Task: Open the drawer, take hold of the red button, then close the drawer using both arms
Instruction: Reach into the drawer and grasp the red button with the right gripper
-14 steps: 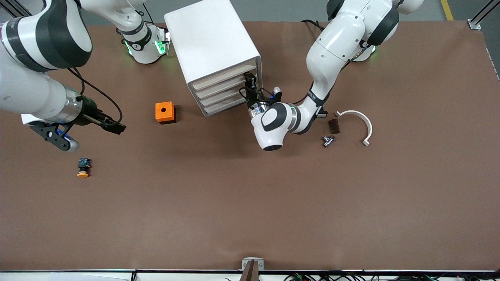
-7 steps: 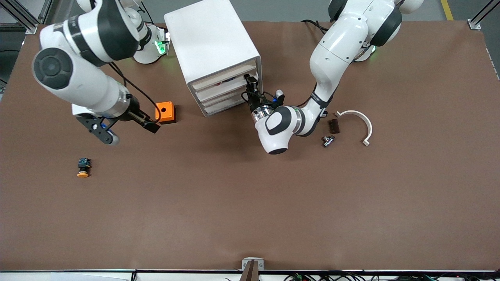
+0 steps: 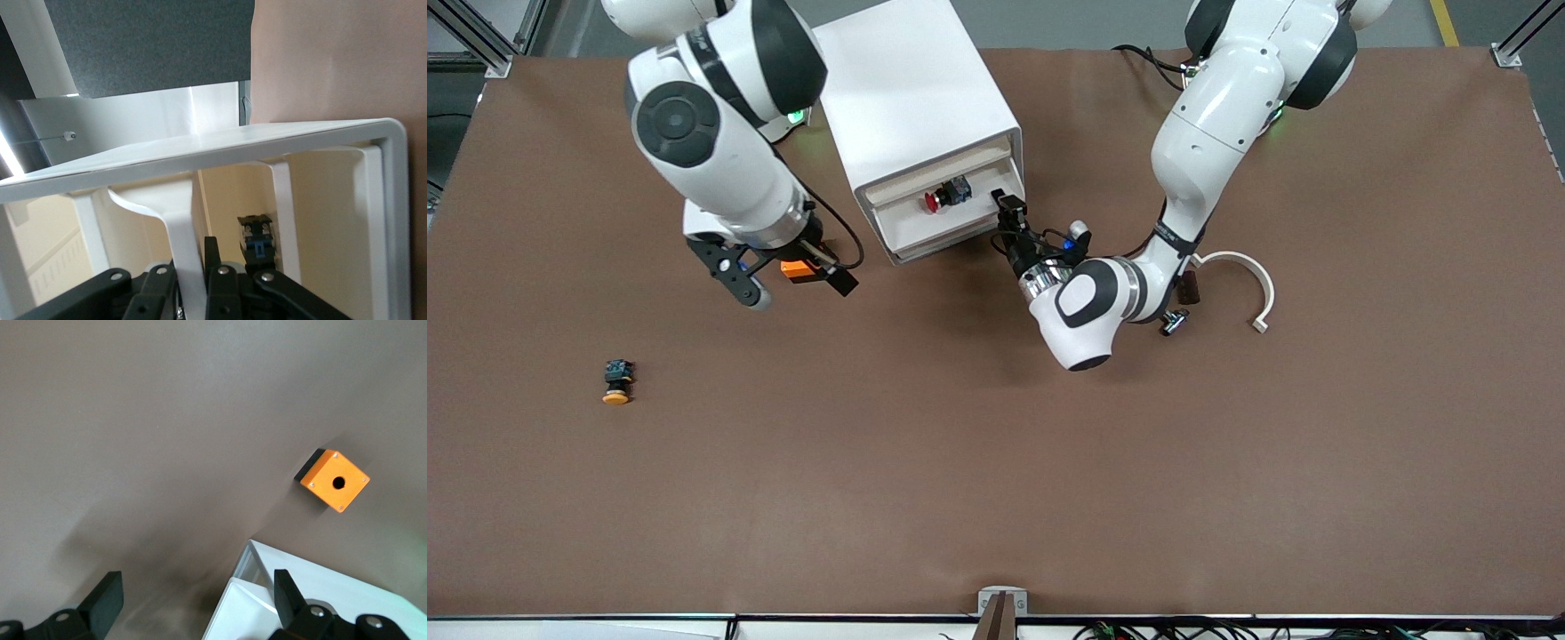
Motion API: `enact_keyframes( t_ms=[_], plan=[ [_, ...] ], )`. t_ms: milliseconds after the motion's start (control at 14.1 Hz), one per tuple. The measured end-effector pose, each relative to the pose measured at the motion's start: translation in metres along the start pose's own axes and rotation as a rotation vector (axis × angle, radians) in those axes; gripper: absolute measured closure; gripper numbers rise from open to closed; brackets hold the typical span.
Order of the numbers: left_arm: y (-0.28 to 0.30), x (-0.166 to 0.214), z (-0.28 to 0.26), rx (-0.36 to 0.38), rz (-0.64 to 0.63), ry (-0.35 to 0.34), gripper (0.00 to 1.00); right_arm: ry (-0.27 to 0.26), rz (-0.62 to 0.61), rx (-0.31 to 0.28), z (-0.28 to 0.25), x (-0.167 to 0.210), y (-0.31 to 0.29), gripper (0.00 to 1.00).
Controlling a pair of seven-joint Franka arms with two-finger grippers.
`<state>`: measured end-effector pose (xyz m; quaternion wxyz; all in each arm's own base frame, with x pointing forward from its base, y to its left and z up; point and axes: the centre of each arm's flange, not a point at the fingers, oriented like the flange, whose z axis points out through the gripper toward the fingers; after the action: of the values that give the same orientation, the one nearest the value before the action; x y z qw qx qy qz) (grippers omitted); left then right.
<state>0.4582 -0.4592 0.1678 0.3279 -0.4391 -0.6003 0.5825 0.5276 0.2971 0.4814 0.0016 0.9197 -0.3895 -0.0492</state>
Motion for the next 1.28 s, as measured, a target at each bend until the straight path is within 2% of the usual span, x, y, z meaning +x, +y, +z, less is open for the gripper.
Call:
enact_keyframes(
  t_ms=[356,712,925,1281],
  plan=[
    [0.001,0.017,-0.044,-0.012,-0.005,-0.074,0.88,0.063,0.065,-0.005,0.045,-0.061,-0.018,0.0],
    [0.003,0.028,-0.077,-0.022,-0.004,-0.158,0.88,0.074,0.111,-0.014,0.078,-0.107,-0.034,0.0],
    [0.003,0.029,-0.08,-0.027,-0.004,-0.166,0.87,0.078,0.101,-0.012,0.087,-0.135,-0.038,0.0],
    [0.004,0.029,-0.082,-0.037,-0.005,-0.177,0.85,0.087,0.089,0.009,0.134,-0.192,-0.053,0.0]
  ],
)
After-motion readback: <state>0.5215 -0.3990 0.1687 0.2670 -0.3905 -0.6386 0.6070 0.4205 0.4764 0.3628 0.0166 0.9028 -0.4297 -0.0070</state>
